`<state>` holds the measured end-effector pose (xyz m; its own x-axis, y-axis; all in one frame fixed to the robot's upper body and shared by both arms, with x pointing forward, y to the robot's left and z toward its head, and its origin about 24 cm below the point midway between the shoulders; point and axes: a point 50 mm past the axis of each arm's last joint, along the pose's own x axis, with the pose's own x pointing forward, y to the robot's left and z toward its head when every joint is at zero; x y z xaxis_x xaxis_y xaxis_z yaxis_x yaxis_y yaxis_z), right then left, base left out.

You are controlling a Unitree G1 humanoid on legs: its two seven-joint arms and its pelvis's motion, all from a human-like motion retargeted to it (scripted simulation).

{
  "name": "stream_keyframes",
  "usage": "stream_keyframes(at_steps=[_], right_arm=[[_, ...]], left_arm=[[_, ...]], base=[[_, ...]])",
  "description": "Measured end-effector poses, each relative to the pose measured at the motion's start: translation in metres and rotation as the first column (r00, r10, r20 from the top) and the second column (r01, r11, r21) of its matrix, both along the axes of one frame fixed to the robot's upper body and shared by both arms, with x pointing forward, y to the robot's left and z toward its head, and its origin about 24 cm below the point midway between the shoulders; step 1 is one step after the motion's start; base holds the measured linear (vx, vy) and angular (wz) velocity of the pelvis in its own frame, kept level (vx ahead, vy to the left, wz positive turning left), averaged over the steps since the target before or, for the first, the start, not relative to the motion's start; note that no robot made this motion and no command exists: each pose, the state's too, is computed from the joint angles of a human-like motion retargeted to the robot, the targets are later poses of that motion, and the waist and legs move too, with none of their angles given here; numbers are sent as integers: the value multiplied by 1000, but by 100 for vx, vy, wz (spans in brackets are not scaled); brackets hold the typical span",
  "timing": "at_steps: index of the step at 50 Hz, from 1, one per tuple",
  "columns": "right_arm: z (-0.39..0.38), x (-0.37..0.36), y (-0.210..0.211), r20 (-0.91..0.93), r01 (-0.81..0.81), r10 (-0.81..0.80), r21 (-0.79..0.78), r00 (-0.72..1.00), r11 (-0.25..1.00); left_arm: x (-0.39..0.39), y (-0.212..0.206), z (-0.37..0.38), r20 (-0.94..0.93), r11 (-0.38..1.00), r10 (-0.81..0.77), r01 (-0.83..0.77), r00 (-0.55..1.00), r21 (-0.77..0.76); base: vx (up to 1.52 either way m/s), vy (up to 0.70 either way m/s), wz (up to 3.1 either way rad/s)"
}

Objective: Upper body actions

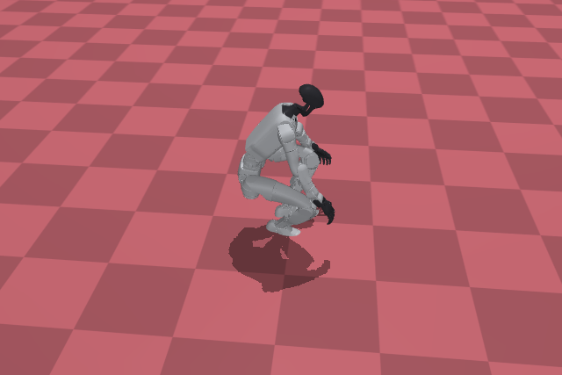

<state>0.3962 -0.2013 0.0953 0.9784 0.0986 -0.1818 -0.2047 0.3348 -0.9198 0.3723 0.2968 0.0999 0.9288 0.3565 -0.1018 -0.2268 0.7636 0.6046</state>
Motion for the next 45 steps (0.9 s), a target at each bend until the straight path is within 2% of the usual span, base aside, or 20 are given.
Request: stream_keyframes(at_steps=[5, 10, 20, 27, 31, 35, 37, 41, 43, 45], right_arm=[[-19, -6, 6, -46, 4, -3, 21, 999, 1000], [-11, -3, 6, 3, 17, -17, 55, 1000, 998], [57, 7, -47, 204, 123, -94, -135, 974, 983], [-25, -28, -69, 15, 207, -207, -151, 978, 967], [-105, -77, -67, -197, 288, -298, -78, 934, 954], [-172, -140, -55, -396, 330, -330, -72, 857, 941], [-202, -180, -47, -454, 438, -416, -60, 788, 897], [-247, -274, -33, -629, 765, -609, -34, 484, 643], [-258, -322, -35, -729, 866, -628, -100, 271, 490], [-261, -364, -39, -789, 902, -608, -193, 92, 387]], left_arm=[[-13, 9, -21, -71, 998, 43, -39, 997, 47], [-9, 6, -15, -22, 999, 34, -33, 999, 19], [7, 19, 54, 136, 994, 4, -19, 991, 108], [-31, 41, -23, -125, 996, 75, -69, 989, 50], [-81, 35, -105, -346, 986, 61, -109, 936, -123], [-149, 9, -180, -483, 922, 61, -235, 873, -309], [-187, -8, -210, -546, 870, 79, -326, 834, -371], [-276, -50, -257, -718, 702, 170, -594, 675, -393], [-323, -66, -270, -811, 608, 187, -714, 554, -348], [-365, -77, -275, -881, 538, 174, -792, 440, -290]], base=[[1, 14, -17], [-1, 0, -1], [-14, -13, 1], [10, -3, 3], [25, 2, 27], [27, 7, 27], [39, 11, 25], [47, 16, 16], [41, 19, 30], [34, 18, 31]])
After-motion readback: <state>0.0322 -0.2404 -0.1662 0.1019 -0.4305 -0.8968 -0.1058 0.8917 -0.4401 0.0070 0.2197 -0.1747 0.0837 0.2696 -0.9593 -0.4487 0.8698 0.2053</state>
